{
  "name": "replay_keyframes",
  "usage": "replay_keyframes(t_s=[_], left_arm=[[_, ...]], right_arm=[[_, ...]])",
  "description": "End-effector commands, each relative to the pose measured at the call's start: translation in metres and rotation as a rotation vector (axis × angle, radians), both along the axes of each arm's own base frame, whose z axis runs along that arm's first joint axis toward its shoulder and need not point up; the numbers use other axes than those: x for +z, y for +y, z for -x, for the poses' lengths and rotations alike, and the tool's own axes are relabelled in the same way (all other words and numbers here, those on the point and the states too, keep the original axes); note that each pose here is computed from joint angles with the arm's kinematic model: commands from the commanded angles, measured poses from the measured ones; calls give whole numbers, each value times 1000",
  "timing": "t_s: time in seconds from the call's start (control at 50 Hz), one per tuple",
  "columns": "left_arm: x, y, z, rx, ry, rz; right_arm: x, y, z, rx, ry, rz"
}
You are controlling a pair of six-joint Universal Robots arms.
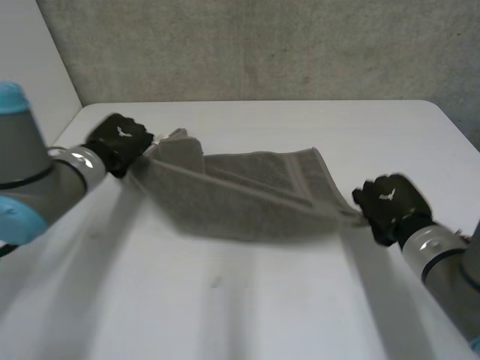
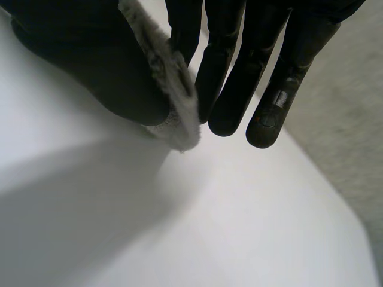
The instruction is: Fold the towel.
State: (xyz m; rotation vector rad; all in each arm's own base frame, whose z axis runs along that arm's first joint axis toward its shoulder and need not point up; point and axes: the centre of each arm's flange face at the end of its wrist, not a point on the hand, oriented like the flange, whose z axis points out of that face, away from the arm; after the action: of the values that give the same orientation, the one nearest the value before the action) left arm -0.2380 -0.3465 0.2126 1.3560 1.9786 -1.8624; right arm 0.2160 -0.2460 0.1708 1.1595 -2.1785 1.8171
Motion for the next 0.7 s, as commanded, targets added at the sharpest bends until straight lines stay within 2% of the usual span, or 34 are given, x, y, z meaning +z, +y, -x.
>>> replay_keyframes(t_s=[0.02, 0.04, 0.08, 0.1, 0.14, 0.24, 0.38, 0.44, 0.48, 0.54, 0.58, 0.62, 0.7], left_arm=[[60, 48, -23, 39, 25, 112], [76, 62, -26, 46, 37, 154], [93, 76, -29, 56, 58, 198], [107, 89, -32, 63, 83, 238], [122, 102, -35, 70, 112, 279], [154, 133, -40, 66, 183, 367], [154, 142, -41, 69, 185, 326], [133, 128, -38, 75, 159, 242], [97, 105, -33, 80, 130, 114], [78, 94, -31, 82, 113, 47], [37, 69, -25, 85, 77, -73], [22, 57, -21, 79, 63, -105], [9, 28, -14, 78, 39, -94]], right_arm=[[88, 3, 15, -49, -42, 139], [89, 3, 15, -49, -42, 140], [132, 11, 19, -56, -57, 207], [132, 11, 19, -56, -57, 207], [171, 24, 21, -53, -67, 257], [206, 37, 22, -36, -64, 264], [205, 32, 21, -23, -44, 186], [184, 11, 16, -20, -25, 106], [172, 2, 14, -21, -14, 64], [147, -15, 7, -15, 24, -10], [133, -26, 5, -14, 49, -46], [111, -49, 2, -26, 85, -90], [103, -72, -11, -56, 89, -42]])
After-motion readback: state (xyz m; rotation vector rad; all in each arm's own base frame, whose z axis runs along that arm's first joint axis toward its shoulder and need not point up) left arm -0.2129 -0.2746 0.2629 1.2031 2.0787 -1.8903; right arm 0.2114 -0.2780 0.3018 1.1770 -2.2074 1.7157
